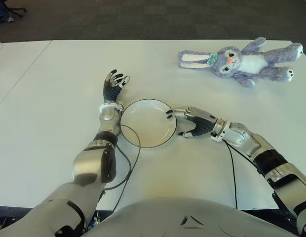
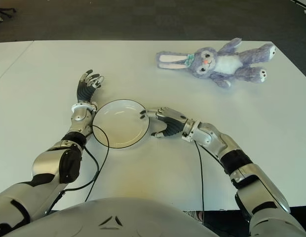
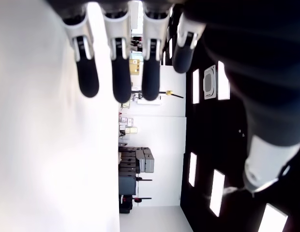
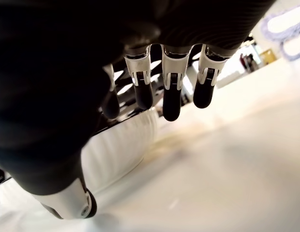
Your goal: Put the doll into the plate.
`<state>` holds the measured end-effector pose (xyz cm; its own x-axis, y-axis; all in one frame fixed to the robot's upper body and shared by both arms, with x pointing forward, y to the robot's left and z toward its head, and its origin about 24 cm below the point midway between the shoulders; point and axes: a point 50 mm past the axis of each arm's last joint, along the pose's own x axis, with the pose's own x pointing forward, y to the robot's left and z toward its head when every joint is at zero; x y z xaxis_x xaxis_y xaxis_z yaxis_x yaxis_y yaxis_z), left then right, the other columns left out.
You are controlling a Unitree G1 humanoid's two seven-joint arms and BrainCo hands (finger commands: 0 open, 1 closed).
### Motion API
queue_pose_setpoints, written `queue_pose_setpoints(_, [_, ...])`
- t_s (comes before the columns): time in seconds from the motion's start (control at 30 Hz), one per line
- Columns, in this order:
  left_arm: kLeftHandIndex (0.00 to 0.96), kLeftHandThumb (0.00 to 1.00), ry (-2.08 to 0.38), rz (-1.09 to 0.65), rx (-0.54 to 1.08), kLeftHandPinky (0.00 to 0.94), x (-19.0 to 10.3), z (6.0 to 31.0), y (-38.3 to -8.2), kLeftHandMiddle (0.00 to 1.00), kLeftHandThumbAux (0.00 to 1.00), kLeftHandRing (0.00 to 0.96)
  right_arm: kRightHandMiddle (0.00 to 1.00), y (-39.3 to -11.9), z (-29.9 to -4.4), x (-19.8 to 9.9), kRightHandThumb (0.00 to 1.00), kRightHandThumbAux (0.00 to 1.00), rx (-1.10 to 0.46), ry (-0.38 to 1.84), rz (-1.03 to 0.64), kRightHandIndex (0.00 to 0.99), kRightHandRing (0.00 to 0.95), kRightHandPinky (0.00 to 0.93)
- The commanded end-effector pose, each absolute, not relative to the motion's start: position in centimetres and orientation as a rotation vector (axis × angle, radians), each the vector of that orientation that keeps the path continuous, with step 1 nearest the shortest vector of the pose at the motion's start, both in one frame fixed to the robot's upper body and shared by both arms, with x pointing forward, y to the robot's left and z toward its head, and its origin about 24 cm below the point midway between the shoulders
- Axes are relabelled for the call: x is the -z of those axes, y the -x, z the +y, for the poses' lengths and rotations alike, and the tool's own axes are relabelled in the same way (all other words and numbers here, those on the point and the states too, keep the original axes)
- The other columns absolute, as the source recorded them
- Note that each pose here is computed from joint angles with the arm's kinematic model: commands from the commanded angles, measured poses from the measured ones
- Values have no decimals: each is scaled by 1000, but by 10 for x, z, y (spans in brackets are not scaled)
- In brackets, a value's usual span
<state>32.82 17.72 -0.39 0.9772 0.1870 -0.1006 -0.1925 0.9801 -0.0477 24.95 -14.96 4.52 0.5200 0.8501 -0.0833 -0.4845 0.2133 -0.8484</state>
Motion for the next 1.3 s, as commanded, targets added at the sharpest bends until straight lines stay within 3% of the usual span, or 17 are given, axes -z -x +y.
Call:
queue_pose_setpoints(0.03, [166, 0, 94, 531, -210, 304, 95, 168, -248, 278, 646, 303, 142, -235, -150, -38, 304, 785, -1035, 898, -345, 143, 150, 185])
queue_pose_setpoints(0.2, [175, 0, 94, 535, -211, 312, 95, 168, -248, 277, 636, 305, 144, -234, -149, -40, 282, 803, -1021, 798, -319, 137, 150, 170])
queue_pose_setpoints(0.33, [172, 0, 85, 538, -206, 264, 95, 168, -248, 268, 630, 286, 141, -232, -149, -39, 256, 816, -1015, 750, -303, 133, 148, 174])
queue_pose_setpoints(0.73, [167, 0, 86, 536, -205, 316, 95, 170, -248, 272, 637, 296, 147, -228, -150, -32, 286, 811, -1005, 692, -280, 141, 157, 185])
queue_pose_setpoints(0.97, [164, 0, 87, 538, -207, 279, 95, 170, -248, 272, 642, 292, 140, -230, -150, -31, 262, 799, -994, 671, -284, 139, 146, 166])
queue_pose_setpoints(1.1, [174, 0, 85, 542, -212, 299, 95, 170, -247, 274, 651, 297, 114, -241, -153, -38, 199, 780, -971, 682, -295, 121, 135, 178])
queue_pose_setpoints(1.3, [173, 0, 85, 543, -216, 317, 95, 171, -248, 277, 655, 306, 85, -276, -170, -65, 236, 768, -830, 737, -364, 107, 138, 241])
